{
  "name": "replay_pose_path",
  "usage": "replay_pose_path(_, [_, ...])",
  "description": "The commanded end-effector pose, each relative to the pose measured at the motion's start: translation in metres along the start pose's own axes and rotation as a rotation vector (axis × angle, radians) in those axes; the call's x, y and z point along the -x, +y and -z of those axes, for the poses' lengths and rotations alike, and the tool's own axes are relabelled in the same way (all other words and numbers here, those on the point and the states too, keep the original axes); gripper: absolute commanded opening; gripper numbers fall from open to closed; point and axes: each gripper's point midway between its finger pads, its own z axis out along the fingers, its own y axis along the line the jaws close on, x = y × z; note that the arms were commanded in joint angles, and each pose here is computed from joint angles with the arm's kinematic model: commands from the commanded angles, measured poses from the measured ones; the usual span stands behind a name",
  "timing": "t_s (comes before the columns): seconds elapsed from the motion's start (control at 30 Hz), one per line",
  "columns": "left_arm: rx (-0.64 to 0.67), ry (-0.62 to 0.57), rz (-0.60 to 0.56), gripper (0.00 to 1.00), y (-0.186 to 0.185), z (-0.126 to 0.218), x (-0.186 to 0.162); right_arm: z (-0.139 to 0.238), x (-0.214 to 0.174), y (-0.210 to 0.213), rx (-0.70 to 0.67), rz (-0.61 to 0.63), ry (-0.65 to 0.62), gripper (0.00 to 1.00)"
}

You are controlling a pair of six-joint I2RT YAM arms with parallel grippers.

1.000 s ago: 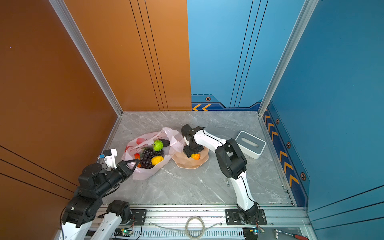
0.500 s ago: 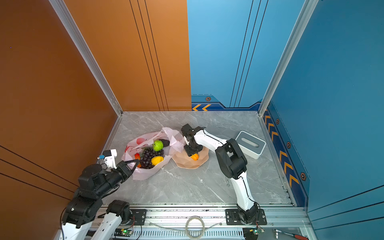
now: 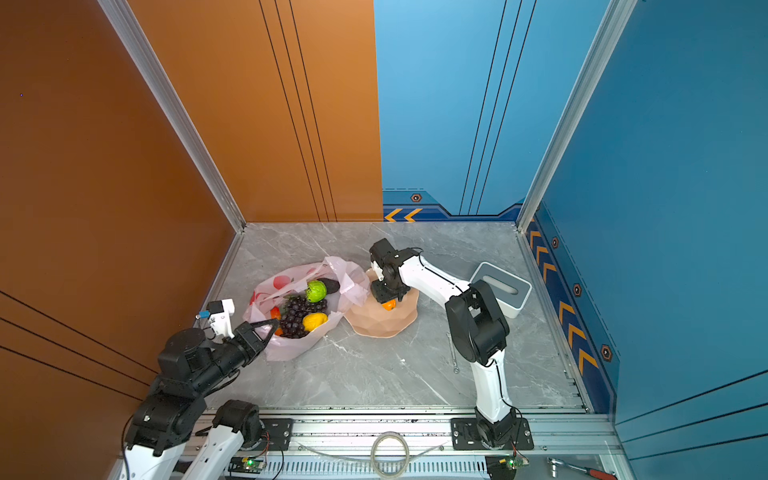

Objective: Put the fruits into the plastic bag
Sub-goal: 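Lift the bitter melon out of the bowl with the right gripper, then carry the bitter melon toward the left gripper and lower it into the bag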

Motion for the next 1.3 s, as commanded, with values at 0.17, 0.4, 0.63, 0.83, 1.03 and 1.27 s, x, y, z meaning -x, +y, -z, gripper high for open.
replay_pose_path(0.17, [-0.015, -0.030, -0.005, 0.00, -0.002, -0.001, 0.006, 0.027, 0.000, -0.004, 0.072, -0.088, -0.064, 0.40])
replay_pose_path(0.4, [-0.018, -0.029, -0.006, 0.00, -0.002, -0.002, 0.006, 0.067, -0.006, 0.001, 0.191, -0.162, -0.151, 0.40])
replay_pose_path(0.63, [-0.027, -0.025, -0.004, 0.00, -0.003, -0.003, 0.005, 0.133, -0.007, 0.016, 0.350, -0.220, -0.287, 0.40])
replay_pose_path(0.83, [-0.036, -0.021, -0.007, 0.00, -0.006, -0.002, 0.005, 0.195, -0.009, 0.046, 0.544, -0.234, -0.384, 0.40])
replay_pose_path(1.03, [-0.047, -0.016, -0.008, 0.00, -0.007, -0.001, 0.003, 0.236, -0.017, 0.097, 0.742, -0.194, -0.385, 0.41])
replay_pose_path(1.27, [-0.055, -0.013, -0.012, 0.00, -0.009, -0.001, 0.003, 0.244, -0.019, 0.161, 0.891, -0.157, -0.307, 0.41])
